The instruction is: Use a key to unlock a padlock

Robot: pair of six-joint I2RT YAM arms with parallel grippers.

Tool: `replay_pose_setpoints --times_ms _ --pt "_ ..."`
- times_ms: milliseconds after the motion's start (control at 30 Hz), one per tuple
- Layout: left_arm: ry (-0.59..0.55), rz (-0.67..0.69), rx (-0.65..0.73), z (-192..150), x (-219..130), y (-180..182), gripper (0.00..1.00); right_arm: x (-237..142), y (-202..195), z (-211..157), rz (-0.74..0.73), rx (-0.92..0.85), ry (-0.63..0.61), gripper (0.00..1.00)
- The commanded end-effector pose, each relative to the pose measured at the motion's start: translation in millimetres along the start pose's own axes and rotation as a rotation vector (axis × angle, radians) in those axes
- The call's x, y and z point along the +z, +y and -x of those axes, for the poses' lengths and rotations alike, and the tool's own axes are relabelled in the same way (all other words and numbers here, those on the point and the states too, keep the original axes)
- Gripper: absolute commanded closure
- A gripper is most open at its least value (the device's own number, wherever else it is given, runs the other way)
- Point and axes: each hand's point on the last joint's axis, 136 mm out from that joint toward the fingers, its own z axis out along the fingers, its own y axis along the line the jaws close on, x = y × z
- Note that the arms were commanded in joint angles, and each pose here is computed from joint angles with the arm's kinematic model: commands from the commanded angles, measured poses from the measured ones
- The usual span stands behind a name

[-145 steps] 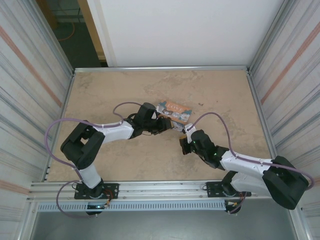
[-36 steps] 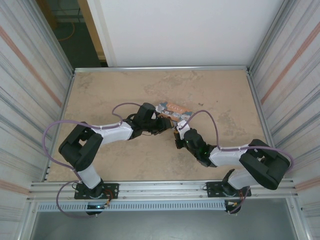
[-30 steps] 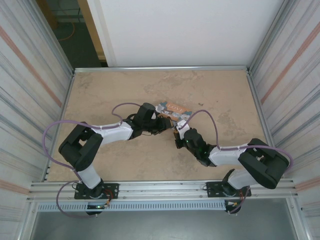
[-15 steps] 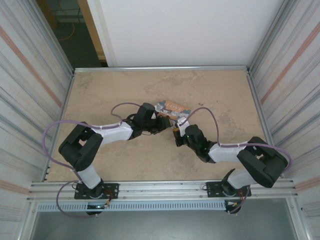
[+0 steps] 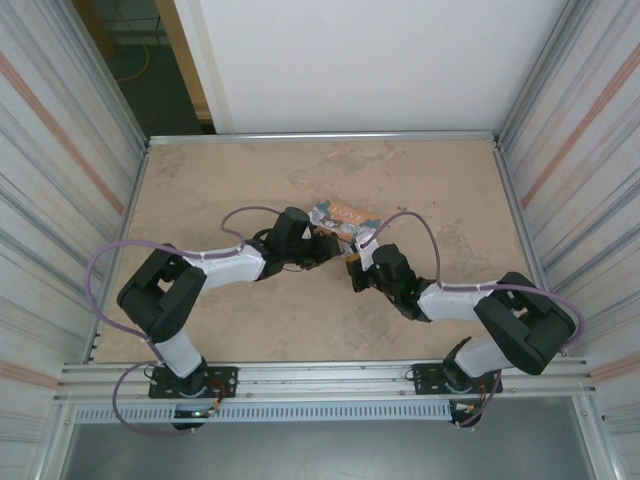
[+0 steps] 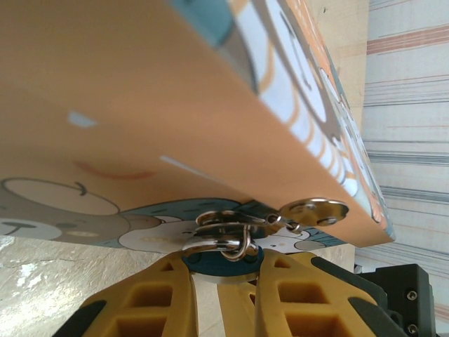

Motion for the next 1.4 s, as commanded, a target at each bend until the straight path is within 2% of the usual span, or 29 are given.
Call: replay_pose_setpoints --times_ms 0,200,633,1067,1367 --pt "0.120 -0.107 0.038 -32.6 -0.4 -28.8 0.89 -3.8 23.3 68.8 0.090 -0.013 -0.206 1.00" --pt "0.131 -0.119 0.039 -33.3 -3.0 -34.6 0.89 -1.1 13.4 68.3 0.023 -0.074 -0.225 1.00" --pt "0.173 -0.114 0.040 -40.0 -4.3 -35.7 0.88 7.5 7.1 69.4 0.031 -0.124 -0.221 1.00" --pt "0.162 -0.113 0.038 -38.9 -2.9 -33.4 0.89 10.1 22.8 76.6 0.186 0.014 -0.187 1.00" --pt "0.160 -0.115 0.037 -40.2 -3.3 -33.0 0.89 10.8 23.1 83.4 0.188 0.030 -0.212 1.00"
